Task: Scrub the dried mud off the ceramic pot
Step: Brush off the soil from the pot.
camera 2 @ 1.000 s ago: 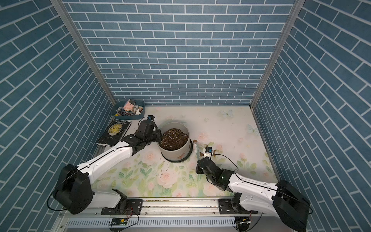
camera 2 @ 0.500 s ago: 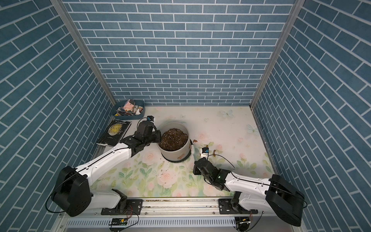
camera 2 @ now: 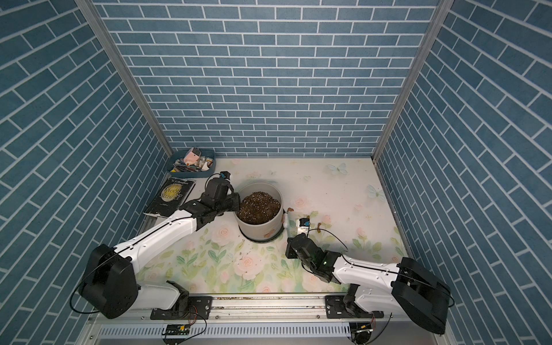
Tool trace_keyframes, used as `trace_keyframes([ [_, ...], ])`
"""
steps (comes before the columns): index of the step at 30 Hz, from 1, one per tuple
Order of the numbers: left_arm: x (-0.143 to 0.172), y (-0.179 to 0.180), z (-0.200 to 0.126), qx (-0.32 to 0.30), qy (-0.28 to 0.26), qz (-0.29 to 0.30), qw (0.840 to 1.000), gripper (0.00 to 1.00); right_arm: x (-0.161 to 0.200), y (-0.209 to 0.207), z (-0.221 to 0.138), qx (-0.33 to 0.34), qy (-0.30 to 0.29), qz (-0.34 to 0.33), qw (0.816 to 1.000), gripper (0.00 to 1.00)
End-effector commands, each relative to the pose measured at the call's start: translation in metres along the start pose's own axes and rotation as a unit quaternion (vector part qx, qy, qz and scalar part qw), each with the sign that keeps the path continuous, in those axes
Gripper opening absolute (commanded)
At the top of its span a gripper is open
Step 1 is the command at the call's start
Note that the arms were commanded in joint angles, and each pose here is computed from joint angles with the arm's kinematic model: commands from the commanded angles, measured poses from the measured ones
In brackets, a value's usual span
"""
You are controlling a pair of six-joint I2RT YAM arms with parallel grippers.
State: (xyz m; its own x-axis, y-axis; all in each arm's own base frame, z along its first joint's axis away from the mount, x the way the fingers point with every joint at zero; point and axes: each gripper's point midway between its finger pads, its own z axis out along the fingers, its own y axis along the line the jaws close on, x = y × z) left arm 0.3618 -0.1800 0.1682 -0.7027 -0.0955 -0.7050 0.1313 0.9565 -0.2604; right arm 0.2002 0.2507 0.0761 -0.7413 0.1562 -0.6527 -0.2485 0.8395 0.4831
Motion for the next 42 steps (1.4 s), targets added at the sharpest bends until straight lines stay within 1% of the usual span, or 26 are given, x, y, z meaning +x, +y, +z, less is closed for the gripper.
trace_keyframes([
  [1,-0.001,-0.016,-0.002,0.033,0.011,-0.013,0.999,0.33,-0.002,0.015,-0.003,-0.039,-0.007,0.013,0.999,0.00],
  [3,-0.004,-0.016,-0.002,0.031,0.008,-0.013,0.999,0.38,-0.001,0.014,-0.003,-0.038,-0.006,0.014,0.999,0.00],
  [6,-0.005,-0.014,0.000,0.026,0.009,-0.013,1.000,0.39,0.000,0.014,-0.003,-0.042,-0.006,0.018,0.999,0.00],
  [10,-0.002,-0.013,0.002,0.023,0.012,-0.012,1.000,0.32,-0.001,0.015,-0.004,-0.046,-0.008,0.019,0.999,0.00],
  [16,0.003,-0.010,0.003,0.019,0.014,-0.010,1.000,0.19,-0.006,0.026,-0.010,-0.077,-0.017,0.027,0.997,0.00],
  [21,0.004,-0.009,0.003,0.017,0.015,-0.009,1.000,0.13,-0.011,0.031,-0.016,-0.095,-0.025,0.033,0.995,0.00],
  [30,0.007,-0.005,0.003,0.012,0.015,-0.005,1.000,0.08,-0.016,0.035,-0.022,-0.106,-0.032,0.039,0.993,0.00],
  [42,0.009,-0.004,0.002,0.009,0.015,-0.004,1.000,0.05,-0.022,0.030,-0.031,-0.094,-0.042,0.038,0.994,0.00],
])
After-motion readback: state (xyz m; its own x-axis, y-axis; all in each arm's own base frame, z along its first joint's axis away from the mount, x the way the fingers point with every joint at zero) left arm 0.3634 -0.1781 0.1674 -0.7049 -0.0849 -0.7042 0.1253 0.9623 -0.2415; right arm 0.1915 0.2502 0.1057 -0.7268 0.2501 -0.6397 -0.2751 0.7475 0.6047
